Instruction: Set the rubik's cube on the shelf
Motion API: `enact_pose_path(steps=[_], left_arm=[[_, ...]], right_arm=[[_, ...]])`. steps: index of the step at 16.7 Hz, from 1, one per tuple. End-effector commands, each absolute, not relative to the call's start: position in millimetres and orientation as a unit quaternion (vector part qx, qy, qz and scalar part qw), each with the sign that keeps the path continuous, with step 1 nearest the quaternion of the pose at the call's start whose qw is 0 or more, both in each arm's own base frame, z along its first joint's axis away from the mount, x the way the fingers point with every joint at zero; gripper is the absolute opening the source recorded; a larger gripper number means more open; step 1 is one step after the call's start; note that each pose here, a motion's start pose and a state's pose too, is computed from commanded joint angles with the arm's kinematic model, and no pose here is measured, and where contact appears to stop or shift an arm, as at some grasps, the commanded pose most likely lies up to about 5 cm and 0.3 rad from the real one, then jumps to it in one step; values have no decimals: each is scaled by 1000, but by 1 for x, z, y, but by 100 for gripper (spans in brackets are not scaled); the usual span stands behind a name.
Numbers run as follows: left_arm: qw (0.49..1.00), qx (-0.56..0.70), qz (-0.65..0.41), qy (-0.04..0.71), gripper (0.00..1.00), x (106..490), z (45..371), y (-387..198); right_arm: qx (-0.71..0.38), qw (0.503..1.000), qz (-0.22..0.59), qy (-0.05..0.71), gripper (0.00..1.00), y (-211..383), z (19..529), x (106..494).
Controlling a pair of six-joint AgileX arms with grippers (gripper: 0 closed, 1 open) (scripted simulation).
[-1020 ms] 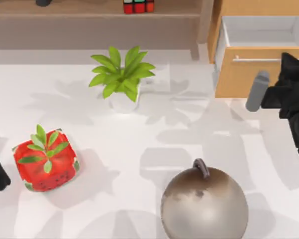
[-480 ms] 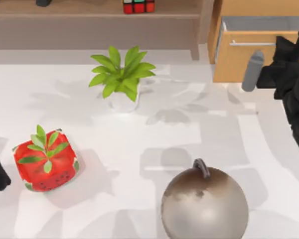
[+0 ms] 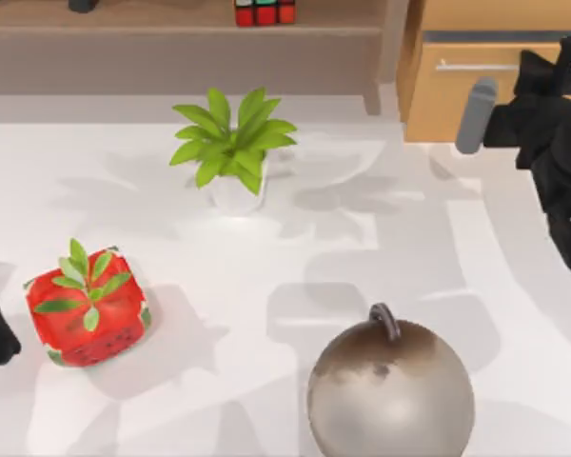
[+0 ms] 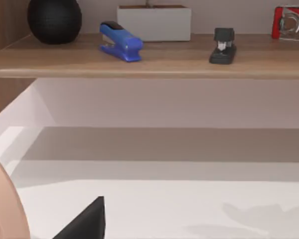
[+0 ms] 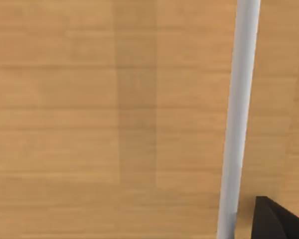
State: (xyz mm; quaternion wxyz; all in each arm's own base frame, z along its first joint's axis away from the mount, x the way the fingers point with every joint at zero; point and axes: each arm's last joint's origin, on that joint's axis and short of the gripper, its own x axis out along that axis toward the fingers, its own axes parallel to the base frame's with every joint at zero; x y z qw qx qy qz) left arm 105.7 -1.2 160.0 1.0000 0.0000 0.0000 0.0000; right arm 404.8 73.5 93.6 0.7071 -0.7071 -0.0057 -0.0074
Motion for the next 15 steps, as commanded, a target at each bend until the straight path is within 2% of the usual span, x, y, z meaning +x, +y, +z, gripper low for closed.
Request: enact_pose_path(steps=[5, 10, 15], left_arm=[[1000, 0, 0, 0, 100, 106, 160, -1], [1000, 0, 0, 0, 100, 106, 160, -1], [1000, 0, 0, 0, 100, 106, 160, -1]], right_arm=[[-707, 707, -6, -5, 0, 73, 93, 437], [-707, 707, -6, -5, 0, 73, 93, 440], [-707, 707, -6, -5, 38, 73, 93, 440]])
